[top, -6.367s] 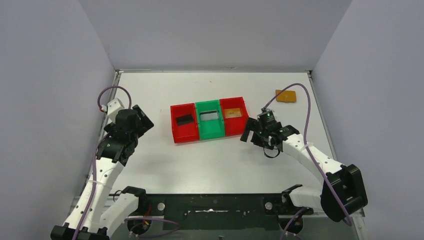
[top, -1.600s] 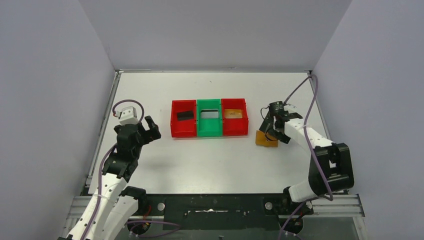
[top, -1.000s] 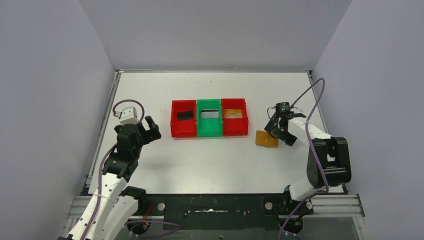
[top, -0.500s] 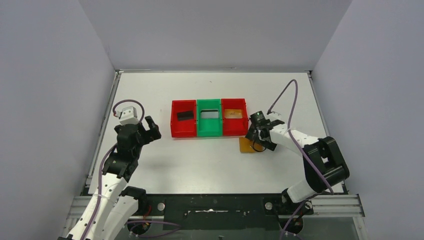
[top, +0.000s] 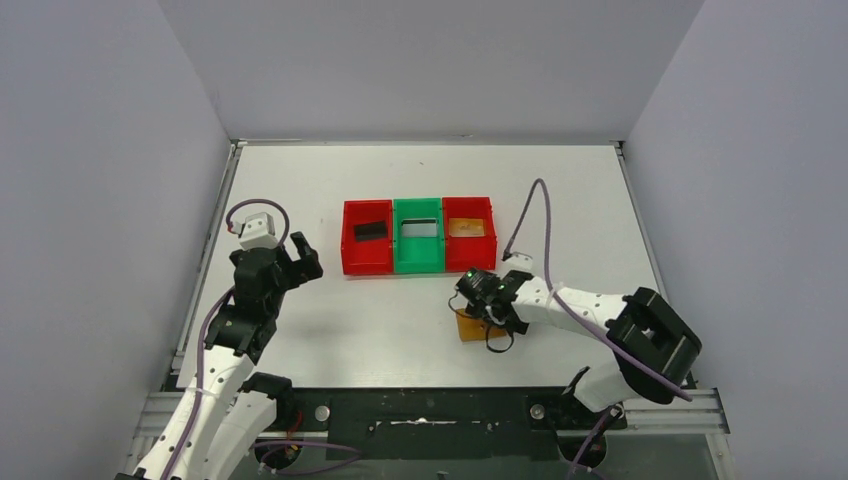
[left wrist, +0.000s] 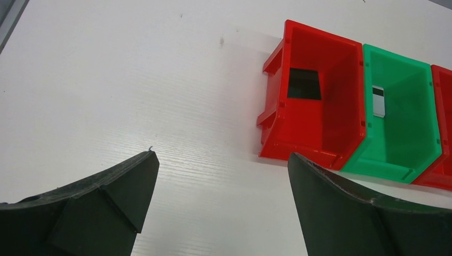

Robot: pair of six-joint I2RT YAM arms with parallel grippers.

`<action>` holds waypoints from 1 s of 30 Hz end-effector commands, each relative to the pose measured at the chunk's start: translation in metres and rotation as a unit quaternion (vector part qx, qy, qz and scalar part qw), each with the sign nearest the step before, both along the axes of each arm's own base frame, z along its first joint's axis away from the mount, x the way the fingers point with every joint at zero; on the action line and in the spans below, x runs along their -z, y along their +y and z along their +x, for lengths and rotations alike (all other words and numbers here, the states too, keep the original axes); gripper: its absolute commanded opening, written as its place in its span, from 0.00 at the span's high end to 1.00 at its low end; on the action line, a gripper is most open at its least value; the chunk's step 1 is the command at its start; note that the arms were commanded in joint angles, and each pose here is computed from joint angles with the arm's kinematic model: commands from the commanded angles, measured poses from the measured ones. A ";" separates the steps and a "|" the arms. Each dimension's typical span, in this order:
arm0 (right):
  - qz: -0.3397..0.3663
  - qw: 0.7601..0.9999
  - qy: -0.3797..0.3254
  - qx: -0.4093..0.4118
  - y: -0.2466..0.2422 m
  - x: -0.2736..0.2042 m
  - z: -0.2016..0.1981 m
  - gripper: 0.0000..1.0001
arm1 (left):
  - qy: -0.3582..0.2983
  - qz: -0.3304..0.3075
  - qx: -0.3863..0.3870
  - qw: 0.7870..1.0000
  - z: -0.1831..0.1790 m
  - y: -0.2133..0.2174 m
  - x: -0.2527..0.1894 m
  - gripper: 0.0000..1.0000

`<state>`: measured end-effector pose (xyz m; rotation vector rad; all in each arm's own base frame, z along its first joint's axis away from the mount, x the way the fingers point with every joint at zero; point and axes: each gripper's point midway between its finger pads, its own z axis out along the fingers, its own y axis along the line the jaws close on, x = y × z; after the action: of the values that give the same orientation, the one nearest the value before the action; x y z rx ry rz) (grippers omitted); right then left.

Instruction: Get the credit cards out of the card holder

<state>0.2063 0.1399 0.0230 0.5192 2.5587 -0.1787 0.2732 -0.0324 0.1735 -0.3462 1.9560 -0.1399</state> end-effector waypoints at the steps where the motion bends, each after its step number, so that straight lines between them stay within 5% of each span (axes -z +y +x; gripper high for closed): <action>1: -0.043 0.996 -0.010 -0.075 0.036 0.002 -0.023 0.19 | -0.018 -0.014 0.006 1.000 0.005 -0.005 -0.014 0.05; 8: -0.110 0.964 -0.091 -0.224 0.111 -0.038 0.003 0.16 | -0.005 -0.036 0.025 0.999 -0.002 -0.015 -0.022 0.03; 13: -0.025 0.960 -0.145 -0.238 0.139 -0.073 0.012 0.08 | 0.004 -0.067 -0.004 0.998 -0.014 -0.011 -0.013 0.03; 19: 0.109 0.985 -0.089 -0.095 0.125 -0.049 -0.022 0.10 | 0.006 -0.090 -0.023 0.996 -0.017 -0.009 -0.010 0.03; 25: 0.242 0.968 -0.055 -0.044 0.146 -0.013 -0.047 0.21 | 0.028 -0.095 0.030 0.995 -0.013 -0.028 0.007 0.03; 30: 0.204 0.976 -0.071 -0.028 0.137 -0.008 -0.034 0.24 | 0.044 -0.103 0.076 0.991 -0.012 -0.045 0.013 0.08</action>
<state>0.1582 0.2643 0.0255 0.4683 2.5264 0.3517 0.2529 -0.0576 0.1454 -0.4344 2.1034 -0.3174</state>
